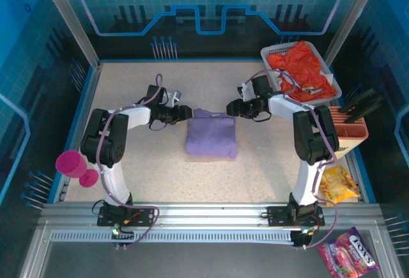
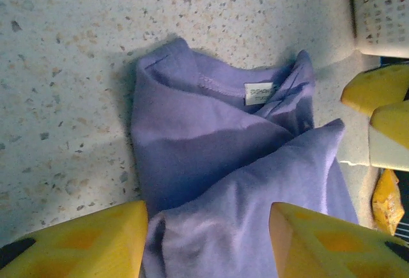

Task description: Fold and stack the t-shirts

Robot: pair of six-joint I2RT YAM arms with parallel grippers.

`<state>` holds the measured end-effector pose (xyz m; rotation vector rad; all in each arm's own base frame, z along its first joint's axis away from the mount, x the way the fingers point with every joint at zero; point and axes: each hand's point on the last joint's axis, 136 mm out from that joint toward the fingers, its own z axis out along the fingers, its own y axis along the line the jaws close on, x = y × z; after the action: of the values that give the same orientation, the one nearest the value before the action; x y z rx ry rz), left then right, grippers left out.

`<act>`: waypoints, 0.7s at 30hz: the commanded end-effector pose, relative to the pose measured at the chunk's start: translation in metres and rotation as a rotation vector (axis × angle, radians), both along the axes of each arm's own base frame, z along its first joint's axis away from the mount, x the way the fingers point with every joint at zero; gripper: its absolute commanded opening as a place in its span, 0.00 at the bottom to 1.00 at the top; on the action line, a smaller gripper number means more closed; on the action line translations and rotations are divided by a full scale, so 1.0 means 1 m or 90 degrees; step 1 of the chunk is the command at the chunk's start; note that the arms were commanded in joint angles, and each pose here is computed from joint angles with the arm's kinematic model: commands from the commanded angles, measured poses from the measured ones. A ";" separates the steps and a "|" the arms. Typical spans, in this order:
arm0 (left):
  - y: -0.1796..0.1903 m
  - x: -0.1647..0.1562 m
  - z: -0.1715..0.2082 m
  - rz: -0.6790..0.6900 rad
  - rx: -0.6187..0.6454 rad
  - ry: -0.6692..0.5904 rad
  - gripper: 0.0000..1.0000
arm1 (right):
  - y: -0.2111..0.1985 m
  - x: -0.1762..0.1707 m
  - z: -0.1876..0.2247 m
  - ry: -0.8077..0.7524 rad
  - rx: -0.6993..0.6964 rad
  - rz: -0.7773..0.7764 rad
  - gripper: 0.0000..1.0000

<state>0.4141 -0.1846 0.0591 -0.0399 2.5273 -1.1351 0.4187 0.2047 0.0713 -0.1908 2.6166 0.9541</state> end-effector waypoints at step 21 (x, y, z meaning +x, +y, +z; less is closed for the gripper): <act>-0.019 0.006 0.000 -0.085 -0.002 -0.077 0.43 | 0.025 -0.009 -0.023 -0.038 -0.019 0.090 0.44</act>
<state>0.4222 -0.1982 0.0518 0.1325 2.4847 -1.1233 0.4169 0.2226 0.0514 -0.3612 2.6000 0.9204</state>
